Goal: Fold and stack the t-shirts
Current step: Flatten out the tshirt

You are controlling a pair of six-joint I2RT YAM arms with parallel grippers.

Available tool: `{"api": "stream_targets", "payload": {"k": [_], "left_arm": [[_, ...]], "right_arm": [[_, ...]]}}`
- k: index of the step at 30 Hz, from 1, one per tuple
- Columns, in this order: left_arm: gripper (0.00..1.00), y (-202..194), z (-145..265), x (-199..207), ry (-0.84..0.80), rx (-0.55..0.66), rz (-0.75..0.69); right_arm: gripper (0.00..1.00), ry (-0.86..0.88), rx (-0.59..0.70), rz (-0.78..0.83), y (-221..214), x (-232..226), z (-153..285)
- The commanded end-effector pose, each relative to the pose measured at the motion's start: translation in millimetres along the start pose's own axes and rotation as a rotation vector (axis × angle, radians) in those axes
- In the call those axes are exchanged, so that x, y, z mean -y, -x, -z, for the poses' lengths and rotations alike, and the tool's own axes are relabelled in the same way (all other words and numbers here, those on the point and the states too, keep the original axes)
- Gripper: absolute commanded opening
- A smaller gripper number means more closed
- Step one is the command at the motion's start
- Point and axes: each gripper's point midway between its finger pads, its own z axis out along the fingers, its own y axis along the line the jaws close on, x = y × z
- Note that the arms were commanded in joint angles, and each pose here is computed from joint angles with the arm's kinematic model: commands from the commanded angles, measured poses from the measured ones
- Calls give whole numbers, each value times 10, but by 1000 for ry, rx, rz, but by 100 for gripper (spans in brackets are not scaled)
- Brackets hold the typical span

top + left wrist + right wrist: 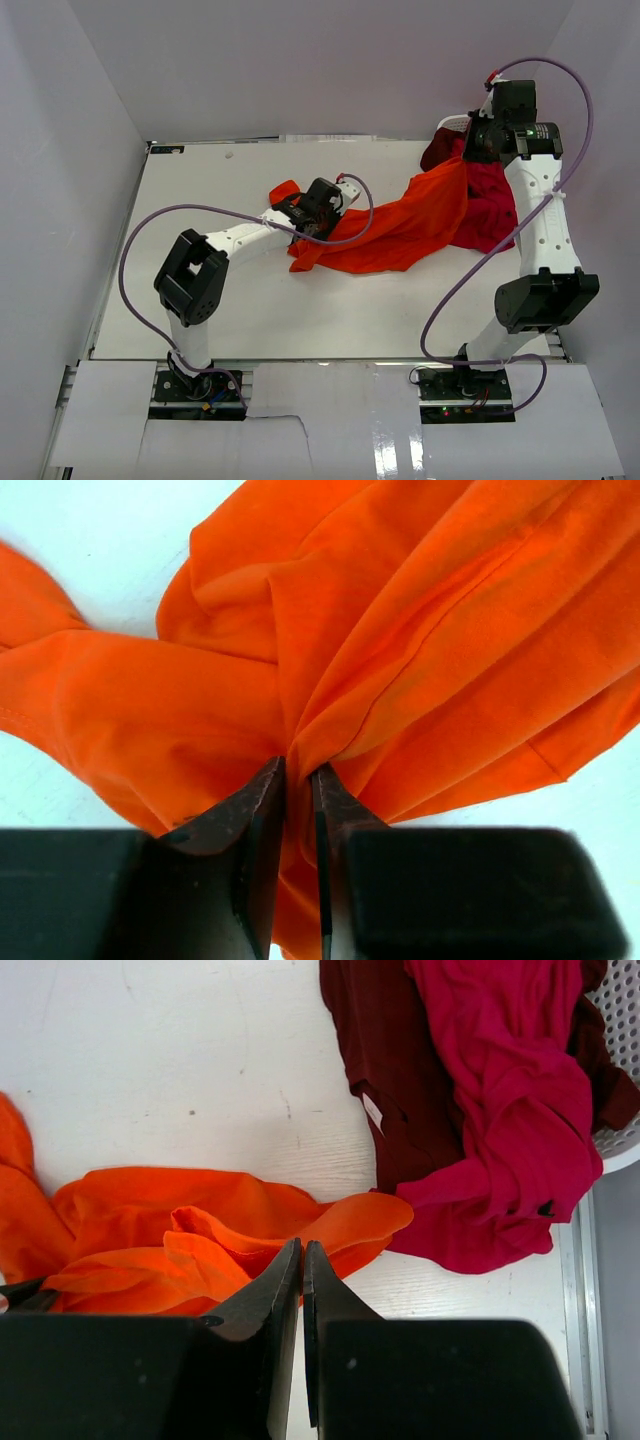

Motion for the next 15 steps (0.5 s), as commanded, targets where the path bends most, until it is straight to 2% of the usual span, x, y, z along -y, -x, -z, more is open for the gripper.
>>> {"api": "stream_targets", "payload": {"k": [1, 5, 7, 8, 9, 10, 11, 12, 13, 15], "left_arm": [[32, 349, 145, 41, -29, 112, 35], [39, 427, 376, -7, -20, 184, 56], [43, 573, 641, -29, -32, 271, 70], [45, 461, 674, -4, -43, 267, 77], [53, 587, 914, -35, -48, 341, 86], [58, 586, 1016, -41, -56, 367, 88], [63, 423, 1032, -18, -63, 355, 86], [73, 424, 1118, -36, -63, 389, 88], [75, 442, 1314, -57, -68, 439, 80], [81, 226, 1341, -64, -62, 432, 64]], "right_arm": [[8, -43, 62, 12, 188, 116, 55], [8, -54, 62, 2, 228, 195, 4], [8, -46, 61, -2, 249, 191, -23], [8, -38, 60, -2, 255, 177, -33], [8, -33, 58, -3, 258, 173, -50], [8, -50, 59, -20, 281, 284, -72], [8, -47, 55, -21, 280, 285, -92], [8, -46, 55, -21, 287, 282, -103], [8, -45, 54, -21, 291, 292, -119], [8, -40, 51, -23, 296, 293, -143]]}}
